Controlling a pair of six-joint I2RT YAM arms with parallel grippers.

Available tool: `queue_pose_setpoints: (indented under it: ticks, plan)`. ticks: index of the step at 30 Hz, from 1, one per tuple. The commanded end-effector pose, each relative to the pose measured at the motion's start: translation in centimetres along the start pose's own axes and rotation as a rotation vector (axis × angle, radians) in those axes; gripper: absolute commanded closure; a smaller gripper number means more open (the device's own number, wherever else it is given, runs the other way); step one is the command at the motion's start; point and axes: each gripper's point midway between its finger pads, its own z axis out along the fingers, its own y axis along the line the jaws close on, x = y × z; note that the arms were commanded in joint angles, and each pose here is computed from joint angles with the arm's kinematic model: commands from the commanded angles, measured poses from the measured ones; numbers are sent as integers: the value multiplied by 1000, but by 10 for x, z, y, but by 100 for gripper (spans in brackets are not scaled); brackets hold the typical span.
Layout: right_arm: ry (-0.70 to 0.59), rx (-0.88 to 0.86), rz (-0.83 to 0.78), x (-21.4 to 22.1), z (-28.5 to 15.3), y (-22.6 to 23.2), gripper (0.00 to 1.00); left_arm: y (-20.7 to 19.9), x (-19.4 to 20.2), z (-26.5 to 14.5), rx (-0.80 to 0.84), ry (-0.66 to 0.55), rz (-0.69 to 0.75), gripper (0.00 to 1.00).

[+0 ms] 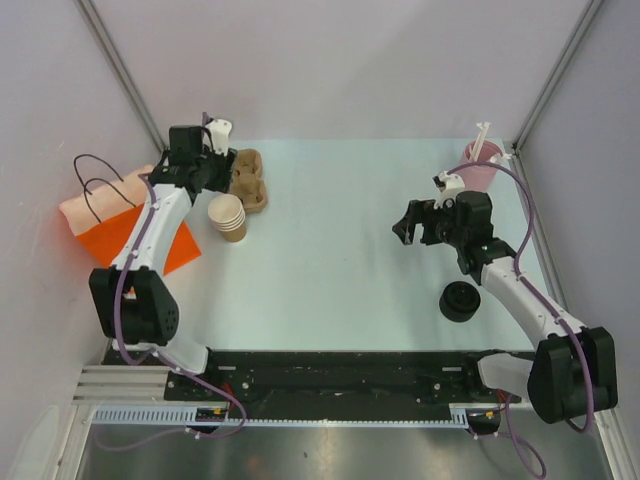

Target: Pack the takeout coffee

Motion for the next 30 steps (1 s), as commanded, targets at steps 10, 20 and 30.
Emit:
queue_pose_setpoints:
  ticks: [10, 20, 30]
  plan:
    - [28, -27, -10, 1, 13, 2, 4, 5, 50, 37, 42, 154, -25, 51]
    - [37, -25, -7, 5, 17, 1, 4, 14, 72, 48, 46, 208, -11, 59]
    - [43, -36, 0, 8, 20, 8, 4, 12, 73, 45, 64, 199, -16, 100]
